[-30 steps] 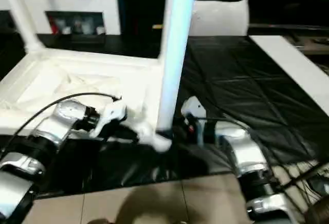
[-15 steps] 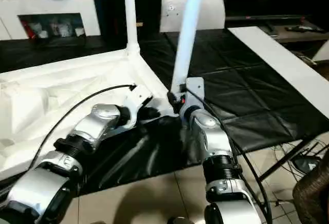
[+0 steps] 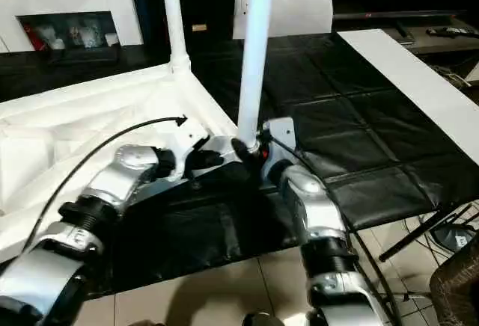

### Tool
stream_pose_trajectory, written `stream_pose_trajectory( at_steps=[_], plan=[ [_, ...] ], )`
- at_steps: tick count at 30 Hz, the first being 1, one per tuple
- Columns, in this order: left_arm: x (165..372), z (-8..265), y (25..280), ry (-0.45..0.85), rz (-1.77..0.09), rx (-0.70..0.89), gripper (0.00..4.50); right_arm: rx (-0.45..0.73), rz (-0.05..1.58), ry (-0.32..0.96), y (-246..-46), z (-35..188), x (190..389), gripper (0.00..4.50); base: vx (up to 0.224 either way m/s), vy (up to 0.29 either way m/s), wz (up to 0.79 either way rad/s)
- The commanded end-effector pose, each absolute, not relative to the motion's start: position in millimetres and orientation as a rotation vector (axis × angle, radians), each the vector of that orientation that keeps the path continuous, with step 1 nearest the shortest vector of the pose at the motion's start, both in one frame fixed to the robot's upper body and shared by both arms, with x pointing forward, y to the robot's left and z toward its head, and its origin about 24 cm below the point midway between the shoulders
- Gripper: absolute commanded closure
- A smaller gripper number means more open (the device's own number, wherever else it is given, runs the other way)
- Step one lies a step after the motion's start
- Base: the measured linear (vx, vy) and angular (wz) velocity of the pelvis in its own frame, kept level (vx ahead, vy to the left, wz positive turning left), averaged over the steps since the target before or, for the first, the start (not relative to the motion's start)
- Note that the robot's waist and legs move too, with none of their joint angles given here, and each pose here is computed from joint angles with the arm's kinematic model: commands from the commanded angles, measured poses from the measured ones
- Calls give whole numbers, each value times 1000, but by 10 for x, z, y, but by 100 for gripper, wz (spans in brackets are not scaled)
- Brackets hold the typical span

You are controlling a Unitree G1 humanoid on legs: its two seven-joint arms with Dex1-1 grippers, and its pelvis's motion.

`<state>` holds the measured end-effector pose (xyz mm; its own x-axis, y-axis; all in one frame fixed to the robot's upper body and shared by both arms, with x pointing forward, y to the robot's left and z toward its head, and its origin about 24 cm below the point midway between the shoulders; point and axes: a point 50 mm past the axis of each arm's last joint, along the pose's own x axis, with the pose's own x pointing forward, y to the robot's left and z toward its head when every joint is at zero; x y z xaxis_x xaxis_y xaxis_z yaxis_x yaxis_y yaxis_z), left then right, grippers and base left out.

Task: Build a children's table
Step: Rotate leg to tighten

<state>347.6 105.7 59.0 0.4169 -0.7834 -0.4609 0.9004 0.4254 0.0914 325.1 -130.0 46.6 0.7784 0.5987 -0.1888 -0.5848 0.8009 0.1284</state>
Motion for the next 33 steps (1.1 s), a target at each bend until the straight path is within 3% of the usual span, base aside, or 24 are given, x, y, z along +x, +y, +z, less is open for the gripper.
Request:
stream_pose_trajectory(
  at_steps=[1, 3, 4, 11, 13, 26, 33],
  plan=[
    [3408, 629, 995, 324, -1207, 356, 450, 45, 729, 185, -1319, 544, 3216, 78, 0, 0, 0],
    [3339, 592, 1075, 339, -1329, 405, 450, -38, 861, 188, -1480, 568, 3135, 78, 0, 0, 0],
    [3339, 592, 1075, 339, -1329, 405, 450, -38, 861, 188, -1480, 568, 3135, 50, 0, 0, 0],
    [3242, 561, 1210, 414, -1520, 448, 450, -131, 1087, 228, -1648, 630, 3022, 37, 0, 0, 0],
    [3195, 553, 1255, 464, -1619, 472, 450, -163, 1228, 250, -1676, 662, 2972, 37, 0, 0, 0],
    [3151, 565, 1267, 518, -1770, 574, 450, -171, 1495, 327, -1524, 615, 2907, 142, 0, 0, 0],
    [3163, 580, 1257, 512, -1777, 576, 450, -151, 1524, 326, -1465, 625, 2923, 206, 0, 0, 0]
  ],
)
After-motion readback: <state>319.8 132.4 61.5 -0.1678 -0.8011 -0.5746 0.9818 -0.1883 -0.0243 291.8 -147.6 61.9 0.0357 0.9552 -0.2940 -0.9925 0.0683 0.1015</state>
